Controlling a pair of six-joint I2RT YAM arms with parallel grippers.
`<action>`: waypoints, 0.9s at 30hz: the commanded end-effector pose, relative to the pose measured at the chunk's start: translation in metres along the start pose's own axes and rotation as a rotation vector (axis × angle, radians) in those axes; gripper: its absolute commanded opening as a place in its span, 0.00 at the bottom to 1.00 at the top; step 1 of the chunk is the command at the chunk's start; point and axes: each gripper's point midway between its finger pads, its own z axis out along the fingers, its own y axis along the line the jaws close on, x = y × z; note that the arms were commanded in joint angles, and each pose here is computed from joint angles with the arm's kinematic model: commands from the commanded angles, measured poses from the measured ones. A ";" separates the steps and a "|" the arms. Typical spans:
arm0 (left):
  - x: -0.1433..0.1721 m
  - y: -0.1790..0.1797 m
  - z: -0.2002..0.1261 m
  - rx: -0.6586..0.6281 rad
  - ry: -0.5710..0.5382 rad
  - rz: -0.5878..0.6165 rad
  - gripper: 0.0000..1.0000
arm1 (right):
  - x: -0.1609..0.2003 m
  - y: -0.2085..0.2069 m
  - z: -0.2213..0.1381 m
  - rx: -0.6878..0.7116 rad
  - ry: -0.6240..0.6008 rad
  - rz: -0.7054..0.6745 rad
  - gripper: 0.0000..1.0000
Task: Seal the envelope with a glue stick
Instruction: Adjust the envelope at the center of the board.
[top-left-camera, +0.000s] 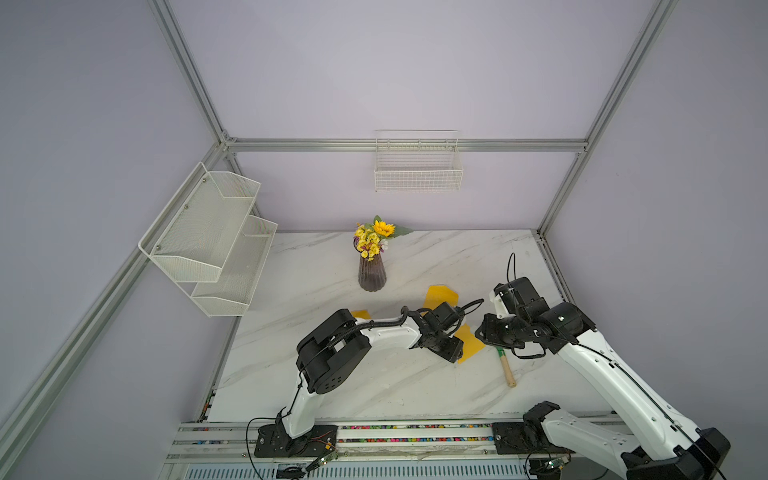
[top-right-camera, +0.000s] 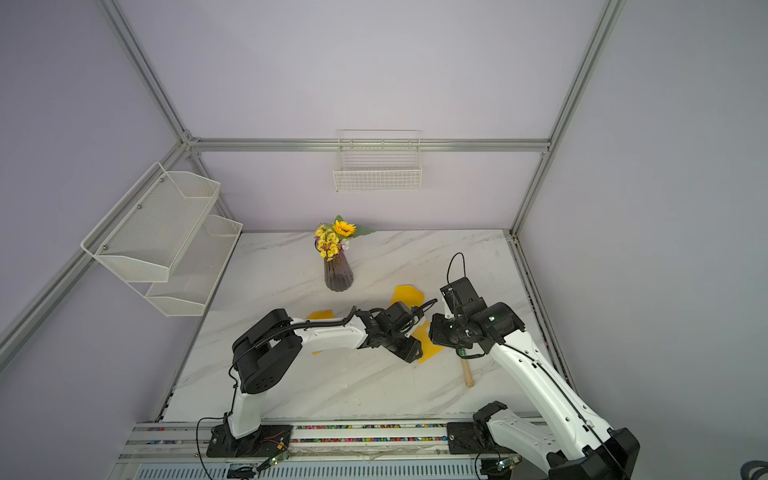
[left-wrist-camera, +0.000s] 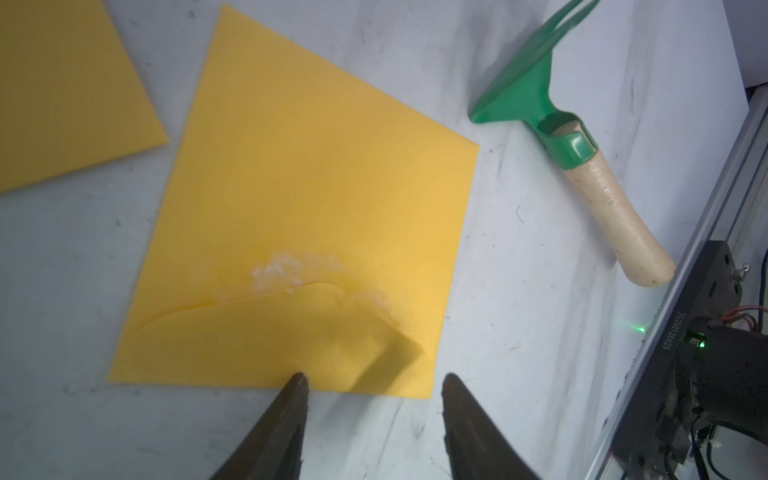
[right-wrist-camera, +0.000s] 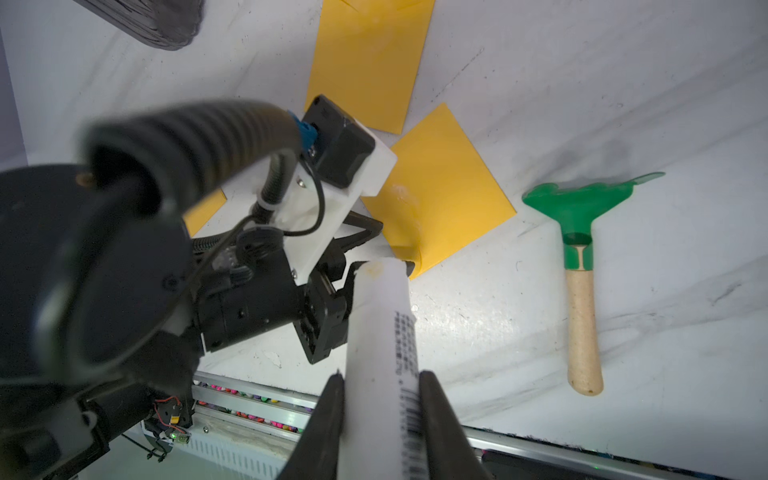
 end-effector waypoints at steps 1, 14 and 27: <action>0.021 0.036 0.011 -0.068 0.096 -0.039 0.54 | -0.007 -0.001 -0.009 0.009 -0.035 -0.006 0.00; -0.029 0.022 0.010 -0.003 0.011 0.094 0.55 | -0.014 0.000 -0.015 0.015 -0.060 -0.013 0.00; -0.108 0.083 -0.068 -0.109 -0.170 0.279 0.60 | -0.032 -0.013 -0.034 0.095 -0.163 -0.007 0.00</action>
